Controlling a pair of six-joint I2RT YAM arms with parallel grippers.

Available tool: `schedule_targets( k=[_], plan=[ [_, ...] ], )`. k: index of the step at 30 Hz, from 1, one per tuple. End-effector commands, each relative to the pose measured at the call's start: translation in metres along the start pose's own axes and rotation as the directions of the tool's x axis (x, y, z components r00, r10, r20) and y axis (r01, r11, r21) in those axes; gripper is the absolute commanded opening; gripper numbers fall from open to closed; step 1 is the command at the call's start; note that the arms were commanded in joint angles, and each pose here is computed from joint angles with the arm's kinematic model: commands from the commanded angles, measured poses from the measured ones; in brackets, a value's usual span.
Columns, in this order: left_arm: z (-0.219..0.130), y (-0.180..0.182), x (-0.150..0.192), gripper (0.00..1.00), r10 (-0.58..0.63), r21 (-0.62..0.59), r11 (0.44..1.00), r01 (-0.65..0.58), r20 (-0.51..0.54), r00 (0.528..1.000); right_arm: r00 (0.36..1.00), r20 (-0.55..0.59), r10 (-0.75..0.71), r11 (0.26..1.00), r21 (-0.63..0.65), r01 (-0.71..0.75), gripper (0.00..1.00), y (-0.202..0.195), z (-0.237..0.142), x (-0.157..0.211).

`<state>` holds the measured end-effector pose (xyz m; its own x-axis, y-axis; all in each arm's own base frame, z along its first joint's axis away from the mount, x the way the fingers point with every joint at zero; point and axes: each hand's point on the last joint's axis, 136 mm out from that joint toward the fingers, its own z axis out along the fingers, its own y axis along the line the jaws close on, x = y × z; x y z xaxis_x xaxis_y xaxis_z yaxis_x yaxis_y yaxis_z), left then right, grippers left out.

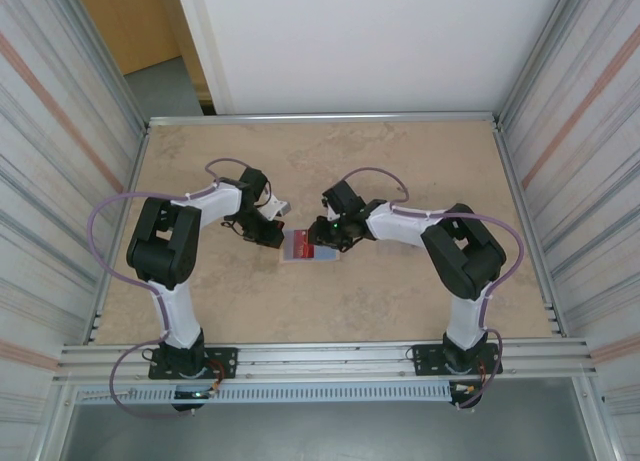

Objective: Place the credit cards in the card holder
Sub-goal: Insert the credit card into the card slot.

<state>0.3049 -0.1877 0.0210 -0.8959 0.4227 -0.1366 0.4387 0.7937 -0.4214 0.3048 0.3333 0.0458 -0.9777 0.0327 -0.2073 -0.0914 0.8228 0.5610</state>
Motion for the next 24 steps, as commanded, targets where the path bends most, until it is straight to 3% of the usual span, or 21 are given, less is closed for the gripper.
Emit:
schedule_targets(
  k=[1, 24],
  plan=[
    [-0.001, 0.003, 0.004, 0.00, 0.014, -0.005, 1.000, -0.014, -0.010, 1.000, 1.000, -0.014, -0.022, 1.000, 0.011, 0.023, 0.32, 0.000, 0.005, -0.004],
    [0.008, 0.009, 0.006, 0.00, 0.009, -0.015, 1.000, -0.009, -0.038, 0.999, 0.996, -0.079, -0.027, 1.000, -0.014, 0.026, 0.35, 0.010, 0.025, 0.004]
  ],
)
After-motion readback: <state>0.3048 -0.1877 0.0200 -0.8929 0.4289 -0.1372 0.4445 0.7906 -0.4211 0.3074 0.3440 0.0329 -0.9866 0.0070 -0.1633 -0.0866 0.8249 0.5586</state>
